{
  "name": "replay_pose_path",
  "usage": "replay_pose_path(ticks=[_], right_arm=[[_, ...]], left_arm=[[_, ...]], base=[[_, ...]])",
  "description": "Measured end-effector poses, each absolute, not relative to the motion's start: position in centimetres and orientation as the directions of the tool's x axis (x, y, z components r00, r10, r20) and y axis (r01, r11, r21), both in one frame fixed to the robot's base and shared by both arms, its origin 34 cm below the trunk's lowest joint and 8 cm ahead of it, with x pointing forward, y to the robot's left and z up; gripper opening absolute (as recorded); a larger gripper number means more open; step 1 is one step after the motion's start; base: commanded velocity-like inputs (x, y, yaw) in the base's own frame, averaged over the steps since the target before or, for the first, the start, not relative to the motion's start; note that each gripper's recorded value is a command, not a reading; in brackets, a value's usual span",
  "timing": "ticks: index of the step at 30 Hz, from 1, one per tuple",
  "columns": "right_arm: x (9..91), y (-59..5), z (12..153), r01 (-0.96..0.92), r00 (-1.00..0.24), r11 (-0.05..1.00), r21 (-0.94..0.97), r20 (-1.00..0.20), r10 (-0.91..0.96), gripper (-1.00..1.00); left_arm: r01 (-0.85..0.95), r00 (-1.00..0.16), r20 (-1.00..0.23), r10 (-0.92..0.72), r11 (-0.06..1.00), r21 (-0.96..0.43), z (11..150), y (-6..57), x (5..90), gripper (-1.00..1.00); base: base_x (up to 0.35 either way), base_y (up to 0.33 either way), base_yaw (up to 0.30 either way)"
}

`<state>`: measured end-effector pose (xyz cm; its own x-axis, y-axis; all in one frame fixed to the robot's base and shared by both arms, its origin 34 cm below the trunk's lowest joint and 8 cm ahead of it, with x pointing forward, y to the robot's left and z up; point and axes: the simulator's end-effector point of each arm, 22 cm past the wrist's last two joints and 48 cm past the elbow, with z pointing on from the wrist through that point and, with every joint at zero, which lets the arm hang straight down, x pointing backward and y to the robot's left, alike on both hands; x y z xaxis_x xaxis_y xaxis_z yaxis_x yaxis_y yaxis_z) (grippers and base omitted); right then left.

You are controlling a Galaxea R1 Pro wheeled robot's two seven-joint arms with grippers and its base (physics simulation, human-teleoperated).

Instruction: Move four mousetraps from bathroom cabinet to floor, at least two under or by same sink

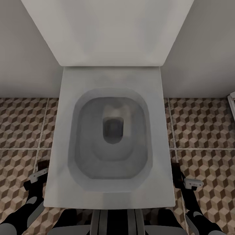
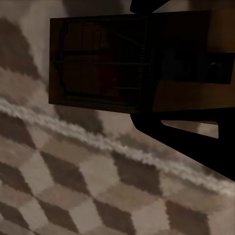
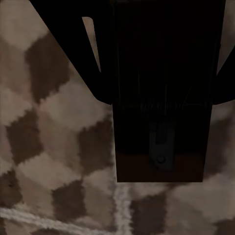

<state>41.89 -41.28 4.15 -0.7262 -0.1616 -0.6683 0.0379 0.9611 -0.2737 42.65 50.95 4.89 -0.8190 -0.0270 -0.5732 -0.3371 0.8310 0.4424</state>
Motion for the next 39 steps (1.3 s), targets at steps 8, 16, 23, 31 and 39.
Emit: replay_pose_path(ticks=[8, 16, 23, 31, 39], right_arm=[[41.89, -41.27, 4.15, 0.038, -0.726, 0.961, -0.274, -0.668, -0.162, -1.0], [41.9, -41.25, 4.14, 0.036, -0.726, 0.961, -0.273, -0.668, -0.163, -1.0], [41.9, -41.24, 4.14, 0.036, -0.726, 0.961, -0.273, -0.668, -0.163, -1.0], [41.89, -41.25, 4.14, 0.036, -0.726, 0.961, -0.273, -0.668, -0.163, -1.0], [41.91, -41.25, 4.15, 0.036, -0.726, 0.961, -0.273, -0.668, -0.163, -1.0]], left_arm=[[-0.339, -0.819, -0.574, -0.028, 0.83, 0.443, 4.89, 50.91, 42.65, -1.0], [-0.34, -0.819, -0.574, -0.03, 0.83, 0.442, 4.86, 50.82, 42.64, -1.0], [-0.34, -0.819, -0.574, -0.029, 0.83, 0.442, 4.86, 50.83, 42.63, -1.0], [-0.34, -0.819, -0.573, -0.029, 0.829, 0.445, 4.89, 50.87, 42.62, 1.0], [-0.341, -0.819, -0.574, -0.028, 0.828, 0.446, 4.92, 50.95, 42.62, 1.0]], base=[[0.0, 0.0, 0.0], [0.0, 0.0, 0.0], [0.0, 0.0, 0.0], [0.0, 0.0, 0.0], [0.0, 0.0, 0.0]])
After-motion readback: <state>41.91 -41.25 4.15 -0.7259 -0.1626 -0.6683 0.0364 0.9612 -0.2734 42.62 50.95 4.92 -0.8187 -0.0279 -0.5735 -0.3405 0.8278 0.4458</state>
